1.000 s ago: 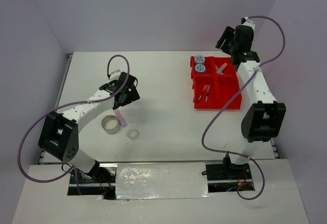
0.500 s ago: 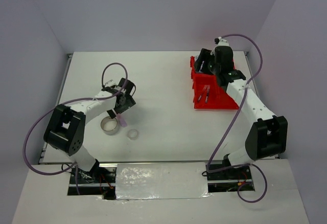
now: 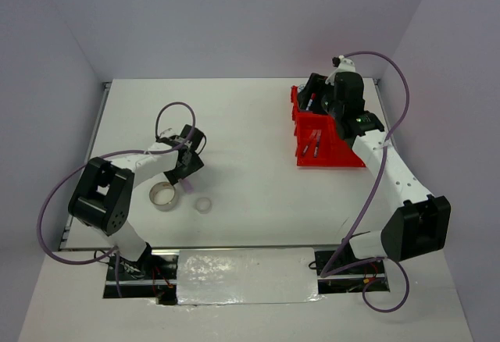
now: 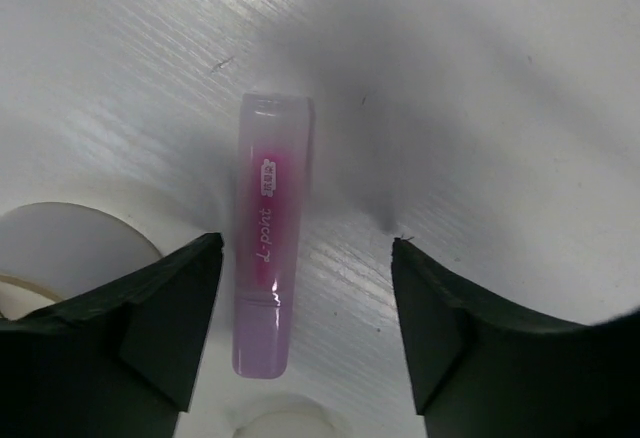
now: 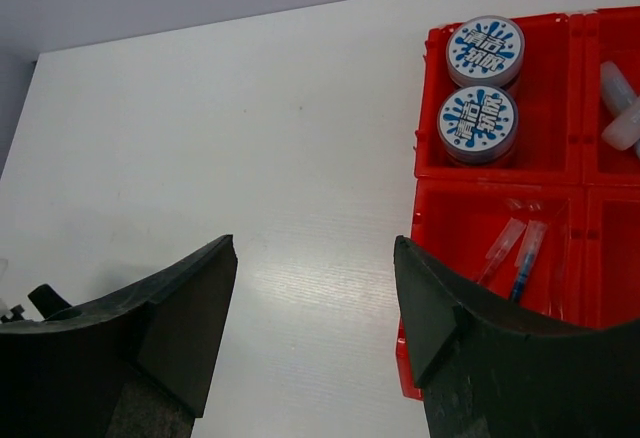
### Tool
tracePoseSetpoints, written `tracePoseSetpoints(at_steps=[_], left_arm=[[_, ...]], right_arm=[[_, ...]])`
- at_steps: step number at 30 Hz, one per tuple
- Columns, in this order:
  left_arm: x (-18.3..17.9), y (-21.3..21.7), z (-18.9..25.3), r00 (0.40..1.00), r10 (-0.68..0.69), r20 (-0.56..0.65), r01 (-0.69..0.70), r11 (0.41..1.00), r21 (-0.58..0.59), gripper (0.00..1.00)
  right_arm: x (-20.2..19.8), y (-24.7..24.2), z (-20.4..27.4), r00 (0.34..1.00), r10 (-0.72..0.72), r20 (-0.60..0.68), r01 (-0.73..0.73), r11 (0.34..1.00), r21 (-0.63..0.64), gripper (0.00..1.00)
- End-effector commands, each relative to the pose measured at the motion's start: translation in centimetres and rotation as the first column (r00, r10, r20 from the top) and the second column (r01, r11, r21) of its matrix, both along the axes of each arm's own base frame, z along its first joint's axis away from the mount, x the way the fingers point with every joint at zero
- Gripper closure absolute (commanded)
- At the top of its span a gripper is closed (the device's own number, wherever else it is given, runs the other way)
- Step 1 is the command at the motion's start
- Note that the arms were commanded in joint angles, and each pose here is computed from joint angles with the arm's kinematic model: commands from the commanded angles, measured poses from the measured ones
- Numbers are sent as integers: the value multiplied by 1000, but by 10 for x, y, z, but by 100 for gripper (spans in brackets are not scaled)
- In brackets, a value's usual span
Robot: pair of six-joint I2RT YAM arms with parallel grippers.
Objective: Sort the stationery into containers
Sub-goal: Pick up the pen from the center of the board, then pick up the scissors.
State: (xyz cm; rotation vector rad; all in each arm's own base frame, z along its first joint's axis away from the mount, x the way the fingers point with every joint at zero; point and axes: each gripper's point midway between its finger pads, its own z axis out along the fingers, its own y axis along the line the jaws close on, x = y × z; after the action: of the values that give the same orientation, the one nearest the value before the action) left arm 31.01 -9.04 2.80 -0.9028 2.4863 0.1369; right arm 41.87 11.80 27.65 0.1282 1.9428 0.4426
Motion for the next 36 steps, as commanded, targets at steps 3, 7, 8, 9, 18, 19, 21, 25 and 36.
tracePoseSetpoints(at_steps=[3,7,8,9,18,19,21,25,36], left_arm=[[1,-4,-18,999,-26,-35,26,999,-19,32],[4,-12,-19,998,-56,-30,54,997,-50,81],[6,-14,-17,996,-81,-20,80,995,-56,86],[10,-20,-15,995,-101,0,101,992,-82,92],[48,-104,77,766,-425,482,579,781,-233,100],[56,-114,93,706,-438,557,630,747,-212,100],[57,-129,110,647,-462,607,689,694,-207,100],[56,-159,140,513,-504,695,801,572,-176,100],[36,-187,191,323,-463,825,897,428,-111,98]], right_arm=[[-11,14,27,995,69,77,-72,996,43,29],[-20,33,32,980,171,100,-180,979,92,28],[-25,43,29,969,229,93,-239,963,121,28],[-25,47,27,963,255,92,-265,955,133,28],[-34,101,-17,944,331,4,-322,916,238,28],[-37,108,-21,940,341,-9,-328,911,252,28],[-38,124,-21,933,361,5,-349,899,265,28],[-48,153,-32,930,366,-22,-348,899,267,27],[-50,186,-69,918,380,-116,-341,903,261,28]])
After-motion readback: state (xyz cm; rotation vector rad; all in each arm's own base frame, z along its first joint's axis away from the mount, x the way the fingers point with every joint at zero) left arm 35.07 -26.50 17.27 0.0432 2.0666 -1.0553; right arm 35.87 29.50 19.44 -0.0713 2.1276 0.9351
